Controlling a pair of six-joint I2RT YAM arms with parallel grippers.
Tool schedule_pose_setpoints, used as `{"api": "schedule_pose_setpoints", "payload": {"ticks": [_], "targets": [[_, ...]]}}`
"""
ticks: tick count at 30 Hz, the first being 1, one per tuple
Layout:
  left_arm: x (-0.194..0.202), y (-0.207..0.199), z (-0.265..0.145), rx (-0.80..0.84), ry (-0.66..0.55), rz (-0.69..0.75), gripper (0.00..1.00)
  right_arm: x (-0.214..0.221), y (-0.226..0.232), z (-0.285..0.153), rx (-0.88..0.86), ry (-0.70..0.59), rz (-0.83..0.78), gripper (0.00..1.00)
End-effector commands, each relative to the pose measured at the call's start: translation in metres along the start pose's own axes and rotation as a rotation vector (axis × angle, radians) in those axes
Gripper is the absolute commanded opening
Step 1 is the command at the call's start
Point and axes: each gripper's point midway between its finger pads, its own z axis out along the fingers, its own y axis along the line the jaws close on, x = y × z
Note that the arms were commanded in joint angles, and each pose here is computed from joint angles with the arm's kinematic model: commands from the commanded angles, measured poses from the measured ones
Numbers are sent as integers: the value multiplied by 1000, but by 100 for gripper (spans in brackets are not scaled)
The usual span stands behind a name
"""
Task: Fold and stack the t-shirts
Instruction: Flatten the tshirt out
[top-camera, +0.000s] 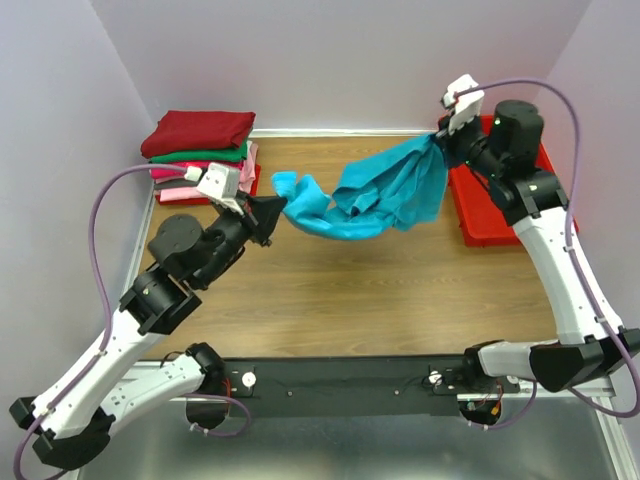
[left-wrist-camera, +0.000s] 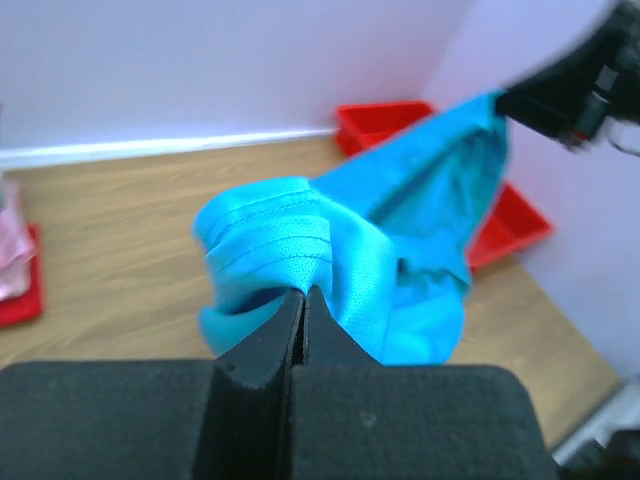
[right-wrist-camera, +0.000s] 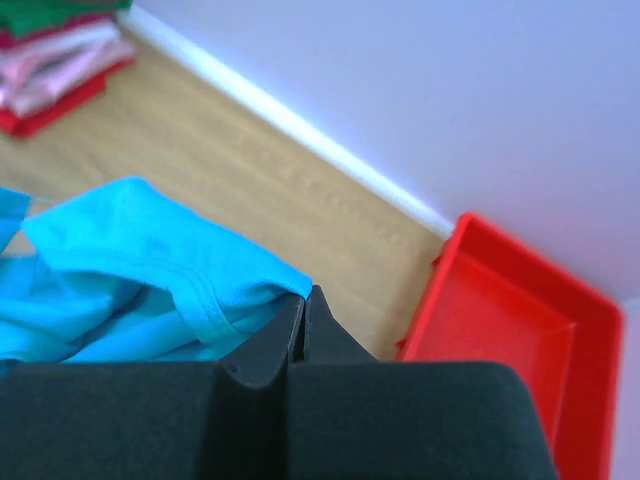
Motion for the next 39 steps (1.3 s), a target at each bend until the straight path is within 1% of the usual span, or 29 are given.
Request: {"api": "schedule_pose_setpoints", "payload": {"ticks": [1,2,3,4,5,8,9,11,12,13,15,16,17,18,19,20,22,23,24,28,29,30,31,32,34,36,37,38,39], "targets": [[-3,-75,-31,464,-20,11,0,-49,-28,-32,107,-96,16,0],[-2,-94,-50,603,-13,10,0,-64,-31,-38,114,-129,17,0],[11,-100,-55,661,11,0,0,-65,-29,-34,92,-129,33,0],[7,-108,-67,721,-6,-32,0,-67,-26,-32,73,-134,43,1],[29,-113,-73,779,51,-47,0,-72,-18,-29,25,-149,59,0],[51,-122,-85,856,104,-118,0,-61,-4,2,-76,-115,113,0],[72,-126,-89,886,159,-133,7,-63,10,8,-157,-125,140,0],[95,-133,-97,933,235,-167,33,-46,26,40,-256,-78,188,0],[114,-139,-104,971,296,-185,52,-53,39,44,-329,-95,193,0],[125,-154,-117,1032,346,-193,61,-50,48,55,-372,-84,204,0],[128,-164,-120,1027,346,-168,71,-39,72,83,-450,-47,205,0],[140,-166,-125,1003,406,-147,73,-43,77,90,-465,-54,194,0],[137,-156,-108,886,375,-125,74,-43,81,95,-478,-51,196,0],[133,-148,-101,825,357,-100,74,-39,87,102,-491,-39,203,1],[118,-140,-93,754,306,-76,76,-32,86,113,-486,-18,213,0],[110,-109,-76,561,253,-54,80,-30,83,117,-468,-12,212,0],[91,-79,-69,412,158,-20,92,-15,79,127,-426,25,202,0],[85,-67,-63,345,120,-7,96,-9,80,128,-428,37,200,0],[75,-51,-51,253,48,57,98,-8,83,126,-441,37,198,0],[66,-33,-15,123,-33,172,98,7,97,119,-495,63,215,0],[79,-31,2,99,-1,213,98,4,96,114,-493,55,211,1],[81,-18,22,54,-4,233,98,8,97,112,-493,64,208,0],[82,-12,25,62,2,255,98,7,97,109,-492,60,206,0],[86,-19,38,126,-4,278,98,4,97,102,-489,52,201,0],[98,-8,52,148,4,351,98,2,97,97,-491,44,197,0],[119,-6,70,203,45,480,98,-3,96,90,-489,29,194,0],[129,-5,75,209,75,509,98,-3,97,89,-487,30,195,0],[152,-5,83,237,138,534,98,-2,97,88,-486,30,193,0],[160,-4,88,247,155,565,97,-3,97,86,-487,28,195,0]]}}
